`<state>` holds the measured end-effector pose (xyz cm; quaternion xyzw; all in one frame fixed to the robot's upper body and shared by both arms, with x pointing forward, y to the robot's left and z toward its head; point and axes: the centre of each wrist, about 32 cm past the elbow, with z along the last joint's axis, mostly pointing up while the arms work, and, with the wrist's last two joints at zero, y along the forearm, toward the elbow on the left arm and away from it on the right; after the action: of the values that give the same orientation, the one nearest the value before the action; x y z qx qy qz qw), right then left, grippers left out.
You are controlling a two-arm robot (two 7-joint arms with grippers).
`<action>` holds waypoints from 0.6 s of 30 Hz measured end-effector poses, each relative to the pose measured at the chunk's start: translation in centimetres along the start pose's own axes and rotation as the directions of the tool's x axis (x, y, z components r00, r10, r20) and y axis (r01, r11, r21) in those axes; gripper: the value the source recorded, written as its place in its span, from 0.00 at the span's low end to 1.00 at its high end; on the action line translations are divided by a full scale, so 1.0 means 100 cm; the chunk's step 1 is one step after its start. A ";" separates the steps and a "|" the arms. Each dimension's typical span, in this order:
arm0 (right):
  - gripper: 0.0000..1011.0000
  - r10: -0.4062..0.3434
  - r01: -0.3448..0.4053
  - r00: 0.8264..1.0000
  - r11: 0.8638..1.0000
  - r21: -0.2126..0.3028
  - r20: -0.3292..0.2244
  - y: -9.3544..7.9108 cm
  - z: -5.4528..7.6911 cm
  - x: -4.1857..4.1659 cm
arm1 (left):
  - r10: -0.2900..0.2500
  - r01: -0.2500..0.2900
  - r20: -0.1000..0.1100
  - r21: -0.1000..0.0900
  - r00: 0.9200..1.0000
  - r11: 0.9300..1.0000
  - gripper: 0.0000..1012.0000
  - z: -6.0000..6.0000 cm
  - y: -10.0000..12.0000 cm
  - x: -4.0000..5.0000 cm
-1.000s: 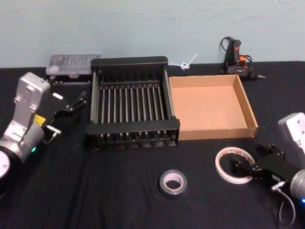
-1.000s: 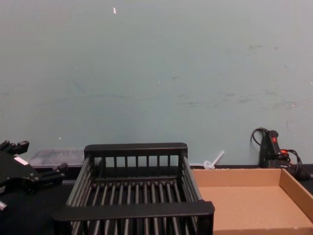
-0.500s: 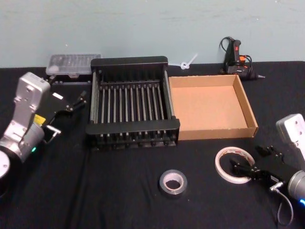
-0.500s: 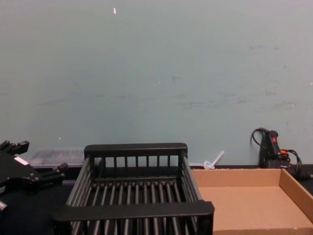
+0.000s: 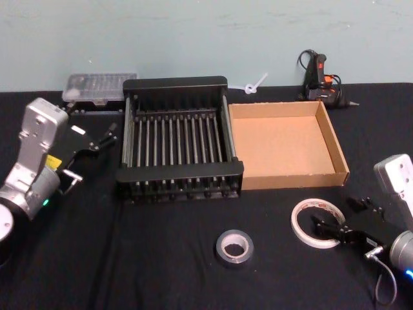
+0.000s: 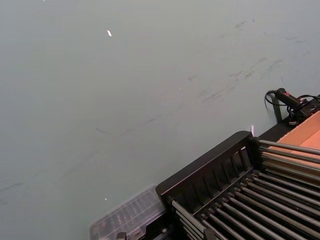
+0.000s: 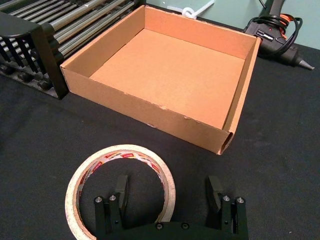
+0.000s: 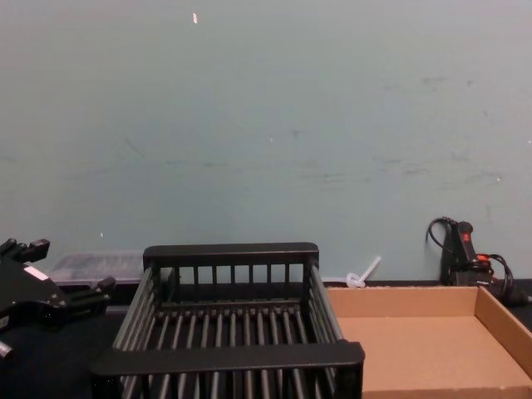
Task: Pick up the white tape and place it into the black box , Pick up the silver tape and place it into the brown box.
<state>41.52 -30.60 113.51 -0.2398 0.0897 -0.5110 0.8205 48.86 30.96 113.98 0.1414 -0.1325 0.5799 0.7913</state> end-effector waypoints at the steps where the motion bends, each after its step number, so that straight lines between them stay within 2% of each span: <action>1: 0.99 0.000 0.000 1.000 1.000 0.000 0.000 0.000 0.000 0.0000 | 0.000 0.000 0.000 0.000 1.000 1.000 0.99 0.000 0.000 0.0000; 15: 0.99 0.000 0.000 1.000 1.000 0.000 0.001 0.000 0.000 -0.0003 | 0.000 0.000 0.000 0.000 1.000 1.000 0.99 0.000 0.000 0.0000; 18: 0.92 0.001 -0.001 1.000 1.000 0.000 0.000 0.000 0.000 -0.0003 | 0.000 0.000 0.000 0.000 1.000 1.000 0.99 0.000 0.000 0.0000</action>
<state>41.51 -30.57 113.53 -0.2398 0.0896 -0.5107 0.8208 48.86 30.97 113.98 0.1415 -0.1325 0.5799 0.7913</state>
